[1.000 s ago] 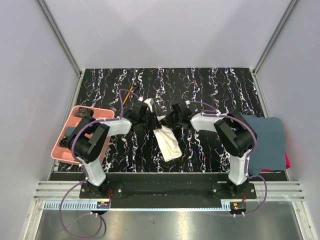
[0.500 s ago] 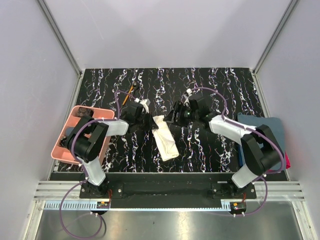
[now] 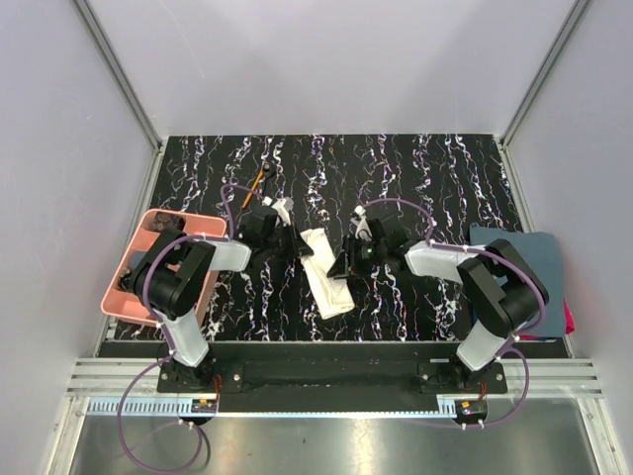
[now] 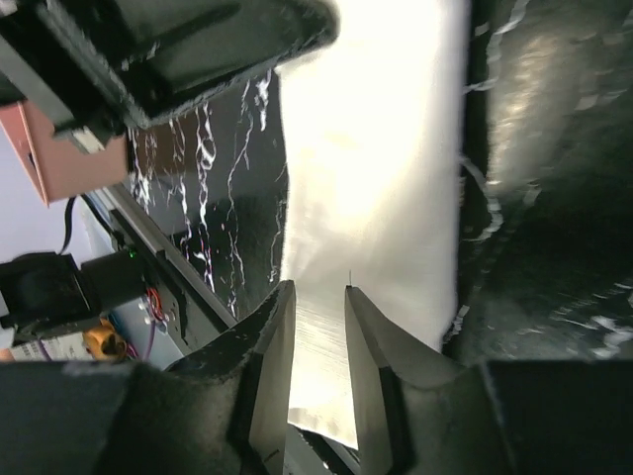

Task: Fold the napkin into a case and place the utensils inside
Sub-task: Fold the 2/3-rectangle-folded napkin at the center of the board.

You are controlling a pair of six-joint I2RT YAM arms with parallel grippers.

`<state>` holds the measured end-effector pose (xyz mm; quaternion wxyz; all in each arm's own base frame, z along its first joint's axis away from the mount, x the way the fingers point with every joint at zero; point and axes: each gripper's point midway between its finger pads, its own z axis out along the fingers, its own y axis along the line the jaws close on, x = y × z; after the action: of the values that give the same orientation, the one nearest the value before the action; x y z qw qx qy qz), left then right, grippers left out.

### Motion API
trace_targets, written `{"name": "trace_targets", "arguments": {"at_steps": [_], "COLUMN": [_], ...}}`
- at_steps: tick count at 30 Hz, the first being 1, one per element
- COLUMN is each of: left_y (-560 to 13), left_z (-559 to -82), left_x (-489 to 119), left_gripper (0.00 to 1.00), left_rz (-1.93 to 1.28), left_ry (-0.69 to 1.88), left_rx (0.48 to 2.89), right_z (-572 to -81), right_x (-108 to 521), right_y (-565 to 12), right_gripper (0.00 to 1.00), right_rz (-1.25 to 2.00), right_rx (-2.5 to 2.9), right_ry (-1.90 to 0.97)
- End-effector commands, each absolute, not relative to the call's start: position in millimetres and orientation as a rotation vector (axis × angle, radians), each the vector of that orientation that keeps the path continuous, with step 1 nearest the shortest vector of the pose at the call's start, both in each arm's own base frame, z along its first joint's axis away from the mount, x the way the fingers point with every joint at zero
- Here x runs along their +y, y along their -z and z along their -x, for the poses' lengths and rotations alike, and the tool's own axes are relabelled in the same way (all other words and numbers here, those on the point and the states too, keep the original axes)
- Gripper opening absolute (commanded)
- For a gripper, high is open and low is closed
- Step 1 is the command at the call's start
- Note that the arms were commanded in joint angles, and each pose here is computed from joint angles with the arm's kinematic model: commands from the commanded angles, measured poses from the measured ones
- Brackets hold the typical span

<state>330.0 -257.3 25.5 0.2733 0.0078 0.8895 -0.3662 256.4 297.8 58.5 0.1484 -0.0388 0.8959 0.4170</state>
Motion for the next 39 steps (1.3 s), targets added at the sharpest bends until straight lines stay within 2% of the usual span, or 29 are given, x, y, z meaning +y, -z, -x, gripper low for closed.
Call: {"name": "trace_targets", "arguments": {"at_steps": [1, 4, 9, 16, 21, 29, 35, 37, 39], "left_y": [-29, -34, -36, -40, -42, -38, -36, -35, -34], "left_z": [-333, -337, -338, -339, -339, -337, -336, -337, -336], "left_x": [-262, -262, -260, -258, -257, -256, -255, -254, -254], "left_gripper": [0.00, 0.00, 0.00, 0.00, 0.00, 0.00, 0.00, 0.00, 0.00], "left_rz": [0.005, 0.029, 0.082, 0.141, 0.208, 0.232, 0.234, 0.234, 0.233], "left_ry": [1.040, 1.030, 0.989, 0.952, 0.940, 0.926, 0.919, 0.918, 0.916], "left_rx": [2.366, 2.370, 2.446, 2.525, 2.555, 2.579, 2.585, 2.585, 2.587], "right_z": [-237, -235, -250, -241, -232, -218, -220, -220, -218], "right_x": [320, 313, 297, 299, 304, 312, 309, 309, 311], "right_y": [-54, -39, -69, -95, -81, -57, -50, -48, -48], "right_gripper": [0.35, 0.35, 0.48, 0.53, 0.57, 0.71, 0.67, 0.60, 0.59], "right_rz": [0.195, 0.202, 0.332, 0.586, 0.684, 0.828, 0.890, 0.920, 0.947], "right_rx": [2.548, 2.591, 2.563, 2.607, 2.654, 2.644, 2.592, 2.581, 2.569], "right_ry": [-1.267, -1.184, -0.942, -0.664, -0.475, -0.183, 0.025, 0.085, 0.121]}}
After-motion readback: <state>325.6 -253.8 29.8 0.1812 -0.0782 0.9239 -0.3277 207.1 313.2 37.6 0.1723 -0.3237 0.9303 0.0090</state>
